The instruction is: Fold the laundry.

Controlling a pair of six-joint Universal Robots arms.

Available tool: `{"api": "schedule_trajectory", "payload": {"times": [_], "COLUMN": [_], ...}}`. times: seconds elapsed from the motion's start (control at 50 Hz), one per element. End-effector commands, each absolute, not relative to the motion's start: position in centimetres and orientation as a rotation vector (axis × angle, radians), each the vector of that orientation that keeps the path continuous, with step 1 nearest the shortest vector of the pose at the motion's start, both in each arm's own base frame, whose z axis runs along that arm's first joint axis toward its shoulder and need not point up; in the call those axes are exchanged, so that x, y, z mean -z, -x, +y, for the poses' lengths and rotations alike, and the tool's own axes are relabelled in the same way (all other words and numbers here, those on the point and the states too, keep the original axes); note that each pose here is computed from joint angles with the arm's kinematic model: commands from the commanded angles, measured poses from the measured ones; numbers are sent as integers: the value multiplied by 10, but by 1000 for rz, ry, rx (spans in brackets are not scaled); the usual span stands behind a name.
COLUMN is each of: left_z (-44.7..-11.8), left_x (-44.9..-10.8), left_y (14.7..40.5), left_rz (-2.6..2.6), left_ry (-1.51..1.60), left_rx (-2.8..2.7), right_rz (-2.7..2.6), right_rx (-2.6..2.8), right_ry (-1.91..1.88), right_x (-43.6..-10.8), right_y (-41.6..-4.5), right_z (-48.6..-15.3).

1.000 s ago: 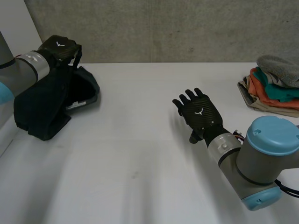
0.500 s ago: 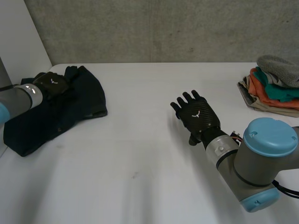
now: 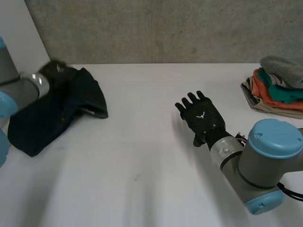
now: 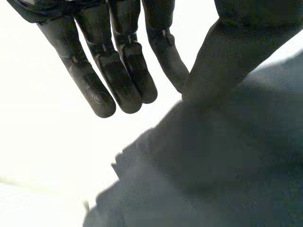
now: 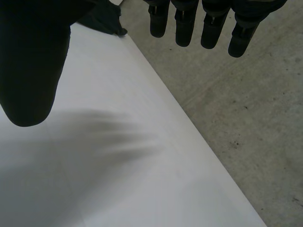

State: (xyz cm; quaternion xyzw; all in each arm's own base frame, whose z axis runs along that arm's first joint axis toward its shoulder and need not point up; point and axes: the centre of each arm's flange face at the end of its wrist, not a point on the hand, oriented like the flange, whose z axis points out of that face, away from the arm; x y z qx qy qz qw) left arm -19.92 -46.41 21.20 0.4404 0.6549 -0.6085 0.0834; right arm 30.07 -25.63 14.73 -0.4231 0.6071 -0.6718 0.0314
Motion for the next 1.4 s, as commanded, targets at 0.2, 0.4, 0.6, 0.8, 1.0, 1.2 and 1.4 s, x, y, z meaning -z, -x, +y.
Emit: {"api": "schedule_trajectory", "payload": {"times": [0.2, 0.4, 0.6, 0.8, 1.0, 1.2, 1.4], "left_z": [-335, -368, -431, -465, -470, -416, -337], "left_x": [-310, -263, -222, -161, -158, -272, -339], "left_y": [351, 337, 232, 162, 177, 245, 329], "left_rz": [2192, 2166, 2137, 2057, 2030, 2182, 2231], "left_ry": [-1050, -957, -1192, -1510, -1459, -1191, -948], "left_rx": [2412, 2208, 1842, 1643, 1641, 2030, 2423], "right_rz": [1938, 2058, 2076, 2065, 2073, 2074, 2092], "right_rx": [2191, 2129, 2074, 2056, 2056, 2091, 2164], "right_ry": [1088, 975, 1089, 1185, 1187, 1155, 1017], "right_x": [-177, -178, -160, -151, -150, -158, -182], "right_y": [-276, -261, -270, -278, -277, -271, -254], "right_z": [-295, -311, -304, -295, -293, -298, -323]}}
